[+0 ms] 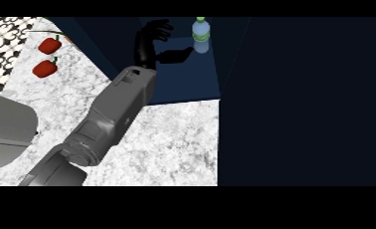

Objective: Pick up the bottled water, place it into the cabinet and close the cabinet

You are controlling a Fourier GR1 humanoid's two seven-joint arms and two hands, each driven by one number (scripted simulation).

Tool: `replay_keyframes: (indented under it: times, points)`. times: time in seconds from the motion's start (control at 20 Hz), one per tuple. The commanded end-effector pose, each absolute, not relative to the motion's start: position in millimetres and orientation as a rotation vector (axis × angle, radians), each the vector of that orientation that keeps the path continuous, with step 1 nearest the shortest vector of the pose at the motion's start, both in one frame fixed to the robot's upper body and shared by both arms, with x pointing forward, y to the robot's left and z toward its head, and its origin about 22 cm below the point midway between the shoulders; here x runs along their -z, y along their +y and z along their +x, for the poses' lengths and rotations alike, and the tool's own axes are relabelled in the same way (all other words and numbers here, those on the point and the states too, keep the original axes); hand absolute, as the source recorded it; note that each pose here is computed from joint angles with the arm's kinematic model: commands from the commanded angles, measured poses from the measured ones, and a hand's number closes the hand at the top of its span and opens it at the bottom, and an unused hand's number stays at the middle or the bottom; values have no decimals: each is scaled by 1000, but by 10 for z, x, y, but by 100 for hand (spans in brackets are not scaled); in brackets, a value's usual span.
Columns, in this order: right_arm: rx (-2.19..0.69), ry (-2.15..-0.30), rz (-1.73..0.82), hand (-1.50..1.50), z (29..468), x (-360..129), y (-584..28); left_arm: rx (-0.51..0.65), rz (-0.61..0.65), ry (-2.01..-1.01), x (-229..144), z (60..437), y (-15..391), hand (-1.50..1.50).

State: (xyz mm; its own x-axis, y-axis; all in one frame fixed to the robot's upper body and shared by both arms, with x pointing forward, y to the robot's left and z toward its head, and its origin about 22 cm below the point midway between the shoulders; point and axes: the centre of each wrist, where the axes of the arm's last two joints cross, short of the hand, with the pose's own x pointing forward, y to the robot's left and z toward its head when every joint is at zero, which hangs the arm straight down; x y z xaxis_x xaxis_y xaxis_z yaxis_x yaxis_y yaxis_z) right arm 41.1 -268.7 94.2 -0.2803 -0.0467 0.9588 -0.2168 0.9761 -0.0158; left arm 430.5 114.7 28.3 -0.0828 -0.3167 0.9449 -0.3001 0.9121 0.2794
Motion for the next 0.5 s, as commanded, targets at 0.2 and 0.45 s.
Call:
replay_keyframes:
  times: [0.2, 0.45]
  points:
    - [-137, -1874, 271, -150, 365, -1055, -2669, 46, 607, -1713, -395, 4392, 1258, -150]
    - [-170, -1879, 270, -150, 395, -1109, -2659, 81, 434, -1775, -437, 4391, 1157, -150]
